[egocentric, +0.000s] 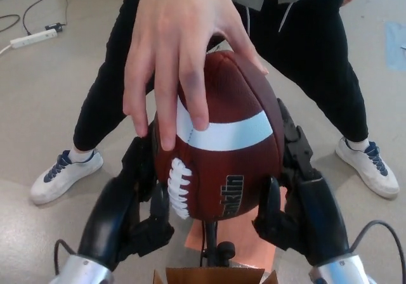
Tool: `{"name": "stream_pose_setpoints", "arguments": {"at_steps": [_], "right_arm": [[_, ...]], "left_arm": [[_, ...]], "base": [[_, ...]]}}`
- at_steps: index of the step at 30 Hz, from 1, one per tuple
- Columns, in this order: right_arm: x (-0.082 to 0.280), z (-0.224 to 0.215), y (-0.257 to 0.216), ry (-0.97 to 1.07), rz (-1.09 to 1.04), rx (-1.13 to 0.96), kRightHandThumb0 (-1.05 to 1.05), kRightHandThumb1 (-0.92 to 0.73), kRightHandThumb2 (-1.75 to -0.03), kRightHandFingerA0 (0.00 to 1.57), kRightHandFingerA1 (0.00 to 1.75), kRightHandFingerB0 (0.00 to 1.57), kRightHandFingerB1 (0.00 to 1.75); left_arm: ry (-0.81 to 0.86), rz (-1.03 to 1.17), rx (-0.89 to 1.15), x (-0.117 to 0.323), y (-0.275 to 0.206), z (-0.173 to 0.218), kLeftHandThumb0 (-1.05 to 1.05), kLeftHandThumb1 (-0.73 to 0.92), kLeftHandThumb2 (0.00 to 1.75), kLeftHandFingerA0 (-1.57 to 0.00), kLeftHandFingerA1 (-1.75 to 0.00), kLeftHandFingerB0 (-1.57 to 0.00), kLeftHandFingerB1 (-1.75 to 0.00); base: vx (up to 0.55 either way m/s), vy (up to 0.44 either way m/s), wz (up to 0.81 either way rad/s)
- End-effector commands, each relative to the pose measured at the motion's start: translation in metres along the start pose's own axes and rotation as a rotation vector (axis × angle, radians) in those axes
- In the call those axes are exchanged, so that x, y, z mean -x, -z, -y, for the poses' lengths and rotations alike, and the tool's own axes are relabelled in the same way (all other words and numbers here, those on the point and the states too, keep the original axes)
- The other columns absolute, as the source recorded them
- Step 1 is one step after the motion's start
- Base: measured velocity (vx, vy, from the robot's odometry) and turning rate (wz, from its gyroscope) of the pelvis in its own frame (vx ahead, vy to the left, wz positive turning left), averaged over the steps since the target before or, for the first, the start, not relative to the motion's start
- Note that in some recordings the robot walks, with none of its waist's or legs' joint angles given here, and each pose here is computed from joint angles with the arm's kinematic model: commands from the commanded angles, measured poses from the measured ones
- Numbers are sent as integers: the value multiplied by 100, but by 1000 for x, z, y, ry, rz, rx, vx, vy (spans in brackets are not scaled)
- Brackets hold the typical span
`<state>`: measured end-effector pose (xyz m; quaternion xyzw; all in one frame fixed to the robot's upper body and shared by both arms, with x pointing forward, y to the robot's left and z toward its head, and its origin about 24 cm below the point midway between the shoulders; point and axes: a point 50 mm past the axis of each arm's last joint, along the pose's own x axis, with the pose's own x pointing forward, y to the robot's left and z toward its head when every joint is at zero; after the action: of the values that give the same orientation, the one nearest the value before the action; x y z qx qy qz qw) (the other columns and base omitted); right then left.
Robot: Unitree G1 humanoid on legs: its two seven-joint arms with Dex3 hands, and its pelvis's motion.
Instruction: Use both hands to pick up a football from a person and place it into a container beneath
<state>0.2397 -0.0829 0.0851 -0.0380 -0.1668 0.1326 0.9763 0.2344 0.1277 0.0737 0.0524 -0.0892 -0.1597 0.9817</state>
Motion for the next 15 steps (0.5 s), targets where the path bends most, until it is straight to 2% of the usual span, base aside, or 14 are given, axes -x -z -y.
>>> {"name": "stream_pose_setpoints", "arguments": {"at_steps": [1,4,5,6,7,8,9,10,13,14,15], "right_arm": [[-9,-25,0,-107,17,-59,-79,-92,-122,0,14,0,14],[-10,-24,4,-104,12,-57,-80,-92,-122,0,14,0,14],[-11,-25,6,-96,7,-61,-79,-92,-122,0,14,0,16],[-11,-25,7,-88,3,-64,-78,-91,-122,0,15,1,18],[-11,-25,8,-83,0,-66,-78,-91,-122,0,15,1,18],[-12,-25,10,-80,-3,-81,-79,-91,-121,0,15,1,18],[-12,-25,12,-78,-4,-100,-79,-91,-121,0,15,1,18],[-12,-25,15,-71,-13,-105,-79,-91,-122,0,15,1,18],[-12,-23,25,-54,-48,-103,-78,-91,-122,0,17,0,19],[-12,-21,30,-47,-65,-108,-78,-91,-122,0,17,0,19],[-12,-21,32,-43,-73,-109,-77,-90,-122,0,18,0,21]], "left_arm": [[62,94,-32,-12,-10,27,-79,79,114,0,-17,-3,-20],[46,75,-36,-13,-6,29,-78,77,113,0,-18,-3,-21],[40,64,-29,-13,-4,30,-78,92,72,0,-16,-3,-22],[35,57,-29,-14,-2,31,-78,78,113,0,-17,-4,-21],[32,54,-34,-15,-1,31,-78,78,113,0,-17,-4,-21],[30,46,-39,-15,0,31,-78,92,72,0,-15,-2,-22],[28,38,-44,-16,2,31,-78,92,72,0,-15,-2,-22],[27,29,-46,-17,5,30,-81,77,102,-2,-12,-2,-18],[28,6,-47,-20,15,28,-80,78,102,-3,-13,-1,-19],[28,-4,-49,-21,20,27,-73,76,110,0,-21,0,-24],[26,-10,-48,-22,22,27,-78,80,114,0,-18,-9,-24]], "base": [[0,0,0],[0,0,0],[0,0,0],[0,0,0],[0,0,0],[0,0,0],[0,0,0],[0,0,0],[0,0,0],[0,0,0],[0,0,0]]}}
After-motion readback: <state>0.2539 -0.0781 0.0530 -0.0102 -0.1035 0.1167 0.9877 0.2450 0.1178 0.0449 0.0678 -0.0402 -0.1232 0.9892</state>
